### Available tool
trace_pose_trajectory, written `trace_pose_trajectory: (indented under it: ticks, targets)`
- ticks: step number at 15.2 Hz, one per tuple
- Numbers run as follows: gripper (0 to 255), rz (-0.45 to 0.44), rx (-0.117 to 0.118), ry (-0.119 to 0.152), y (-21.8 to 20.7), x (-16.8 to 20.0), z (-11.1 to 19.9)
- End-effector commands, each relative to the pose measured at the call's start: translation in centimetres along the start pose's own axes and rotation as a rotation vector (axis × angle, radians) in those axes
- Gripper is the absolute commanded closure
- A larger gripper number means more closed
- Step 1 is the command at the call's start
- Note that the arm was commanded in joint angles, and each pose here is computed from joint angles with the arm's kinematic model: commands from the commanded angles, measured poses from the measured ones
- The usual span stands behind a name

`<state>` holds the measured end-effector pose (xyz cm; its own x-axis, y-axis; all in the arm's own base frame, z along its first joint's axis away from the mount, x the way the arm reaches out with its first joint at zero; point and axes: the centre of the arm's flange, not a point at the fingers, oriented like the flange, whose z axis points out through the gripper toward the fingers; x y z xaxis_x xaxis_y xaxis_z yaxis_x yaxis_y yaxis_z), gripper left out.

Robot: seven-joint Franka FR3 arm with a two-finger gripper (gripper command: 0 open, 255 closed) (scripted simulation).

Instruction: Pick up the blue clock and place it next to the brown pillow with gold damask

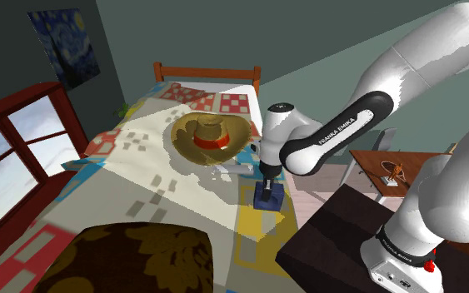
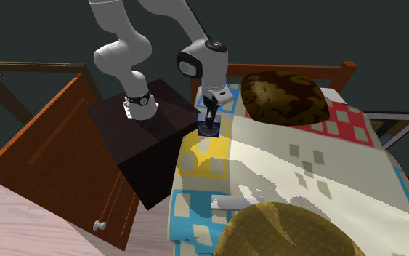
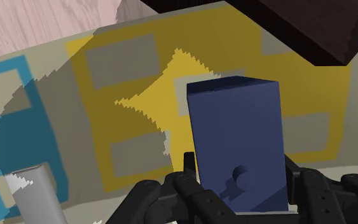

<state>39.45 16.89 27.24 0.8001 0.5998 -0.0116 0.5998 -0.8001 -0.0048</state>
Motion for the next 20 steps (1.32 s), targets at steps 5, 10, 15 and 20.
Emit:
trace_pose_trajectory:
  ticks: [5, 10, 15, 20]
  targets:
    - [255, 0.0, 0.0, 0.0, 0.0, -0.1, -3.1]
    - [255, 0.0, 0.0, 0.0, 0.0, -0.2, -5.8]
    - [255, 0.0, 0.0, 0.0, 0.0, -0.2, -8.4]
    - [255, 0.0, 0.0, 0.0, -0.1, -0.2, -11.1]
